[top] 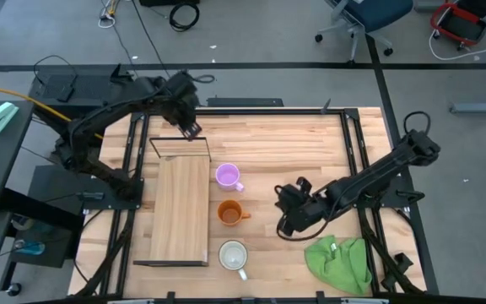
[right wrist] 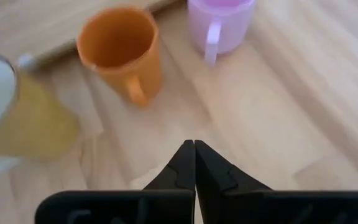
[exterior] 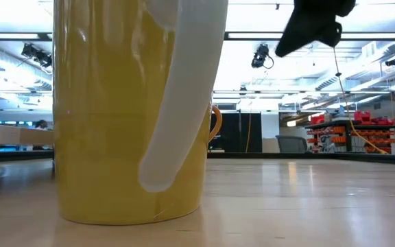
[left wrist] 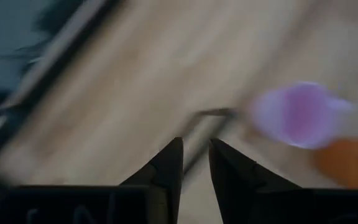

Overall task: Stack small to large cups/mugs on shelf
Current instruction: Put the pink mug on top of the shelf

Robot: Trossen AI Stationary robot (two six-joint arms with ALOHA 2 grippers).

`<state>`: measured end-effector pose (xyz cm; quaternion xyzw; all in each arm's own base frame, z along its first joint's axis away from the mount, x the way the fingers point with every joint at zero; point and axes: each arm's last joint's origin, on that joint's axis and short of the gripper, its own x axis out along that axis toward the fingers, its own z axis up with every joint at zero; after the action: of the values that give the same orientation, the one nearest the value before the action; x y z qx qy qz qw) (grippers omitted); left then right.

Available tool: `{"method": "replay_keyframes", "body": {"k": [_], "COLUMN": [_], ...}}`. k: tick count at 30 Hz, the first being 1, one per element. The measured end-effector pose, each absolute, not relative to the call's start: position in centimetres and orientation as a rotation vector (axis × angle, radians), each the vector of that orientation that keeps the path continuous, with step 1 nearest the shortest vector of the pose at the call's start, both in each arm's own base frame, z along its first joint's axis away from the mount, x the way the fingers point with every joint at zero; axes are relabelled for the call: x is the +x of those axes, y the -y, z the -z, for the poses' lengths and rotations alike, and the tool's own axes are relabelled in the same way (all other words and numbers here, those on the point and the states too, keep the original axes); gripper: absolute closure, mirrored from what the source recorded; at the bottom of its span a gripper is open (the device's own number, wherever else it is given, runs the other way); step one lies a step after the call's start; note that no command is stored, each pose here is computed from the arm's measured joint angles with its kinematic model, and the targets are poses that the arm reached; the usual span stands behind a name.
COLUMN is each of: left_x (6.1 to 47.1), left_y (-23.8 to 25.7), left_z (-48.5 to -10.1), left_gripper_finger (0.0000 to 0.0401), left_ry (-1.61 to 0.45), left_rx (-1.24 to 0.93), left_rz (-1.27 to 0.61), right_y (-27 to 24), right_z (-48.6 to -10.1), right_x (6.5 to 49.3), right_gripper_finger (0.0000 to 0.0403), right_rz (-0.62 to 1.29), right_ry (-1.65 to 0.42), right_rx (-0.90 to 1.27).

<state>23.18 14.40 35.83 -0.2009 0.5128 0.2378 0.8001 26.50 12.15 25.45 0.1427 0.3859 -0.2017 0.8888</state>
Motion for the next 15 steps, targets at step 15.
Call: {"method": "replay_keyframes", "body": {"k": [15], "left_x": [28.1], "left_y": [-6.3], "left_z": [-36.2], "left_gripper_finger": [0.0319], "left_ry": [-1.006], "left_rx": [-0.356], "left_rz": [-0.156], "right_y": [-11.4], "right_z": [-25.7], "right_x": [25.3], "right_gripper_finger": [0.0396], "right_rz": [0.479], "right_ry": [-0.844], "right_rx": [0.22]}}
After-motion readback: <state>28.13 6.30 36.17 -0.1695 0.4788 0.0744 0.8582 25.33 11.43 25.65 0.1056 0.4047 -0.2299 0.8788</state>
